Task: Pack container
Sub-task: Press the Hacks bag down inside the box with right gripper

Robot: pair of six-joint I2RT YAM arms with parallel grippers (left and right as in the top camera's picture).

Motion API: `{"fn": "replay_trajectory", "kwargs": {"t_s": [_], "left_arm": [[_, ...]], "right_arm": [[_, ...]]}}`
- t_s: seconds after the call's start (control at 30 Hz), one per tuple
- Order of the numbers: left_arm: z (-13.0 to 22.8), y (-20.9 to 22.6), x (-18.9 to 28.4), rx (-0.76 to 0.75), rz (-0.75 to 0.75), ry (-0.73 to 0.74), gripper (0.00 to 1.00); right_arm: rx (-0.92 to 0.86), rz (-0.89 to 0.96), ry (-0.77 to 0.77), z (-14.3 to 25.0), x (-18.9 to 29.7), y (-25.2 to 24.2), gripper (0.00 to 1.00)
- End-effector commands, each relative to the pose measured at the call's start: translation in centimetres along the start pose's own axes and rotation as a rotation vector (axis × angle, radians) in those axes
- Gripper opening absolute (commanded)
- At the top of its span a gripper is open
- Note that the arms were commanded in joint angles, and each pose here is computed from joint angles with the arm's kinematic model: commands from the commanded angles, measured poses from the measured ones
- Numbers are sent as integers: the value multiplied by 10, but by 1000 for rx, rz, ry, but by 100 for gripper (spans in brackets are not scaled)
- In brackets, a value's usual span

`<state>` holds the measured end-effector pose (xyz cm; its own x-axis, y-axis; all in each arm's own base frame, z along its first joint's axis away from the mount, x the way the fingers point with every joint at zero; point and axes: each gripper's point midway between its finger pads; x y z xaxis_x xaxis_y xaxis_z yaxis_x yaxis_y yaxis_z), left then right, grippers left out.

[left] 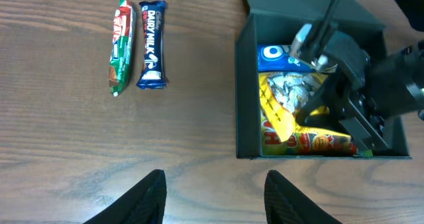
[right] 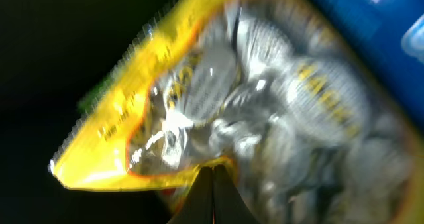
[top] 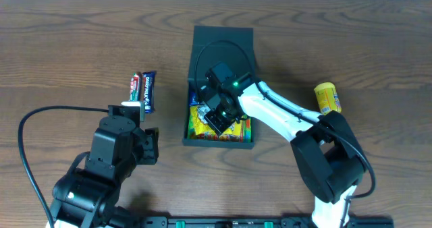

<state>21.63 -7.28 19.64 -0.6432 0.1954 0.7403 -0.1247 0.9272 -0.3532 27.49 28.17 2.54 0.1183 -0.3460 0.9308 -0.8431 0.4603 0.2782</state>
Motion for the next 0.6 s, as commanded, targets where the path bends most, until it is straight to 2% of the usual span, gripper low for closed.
{"fn": "replay_trajectory", "kwargs": {"t_s": [0.0, 0.17, 0.23, 0.47, 0.57], "left_arm": [[-5, 1, 3, 0, -11, -21, 49], [-4, 2, 3, 0, -13, -17, 49], [-4, 2, 3, 0, -13, -17, 49], [-4, 2, 3, 0, -13, -17, 49], [-4, 2, 3, 0, -13, -17, 49]], "right_arm": [[47, -20, -20, -1, 14, 7, 2], [108, 120, -226, -31, 89, 5, 2], [46, 235, -264, -39, 101, -18, 1], [-62, 170, -122, -23, 25, -41, 2], [-70, 77, -99, -19, 8, -30, 2]]}}
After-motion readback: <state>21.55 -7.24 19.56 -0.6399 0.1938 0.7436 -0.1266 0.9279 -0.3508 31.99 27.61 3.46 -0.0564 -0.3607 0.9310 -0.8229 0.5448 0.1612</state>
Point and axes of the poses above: each gripper's point midway between its finger pads, its own x axis back along the fingers, its own y axis along the line the jaws close on, z = x × y, and after that the axes turned 15 degrees about x, right-handed
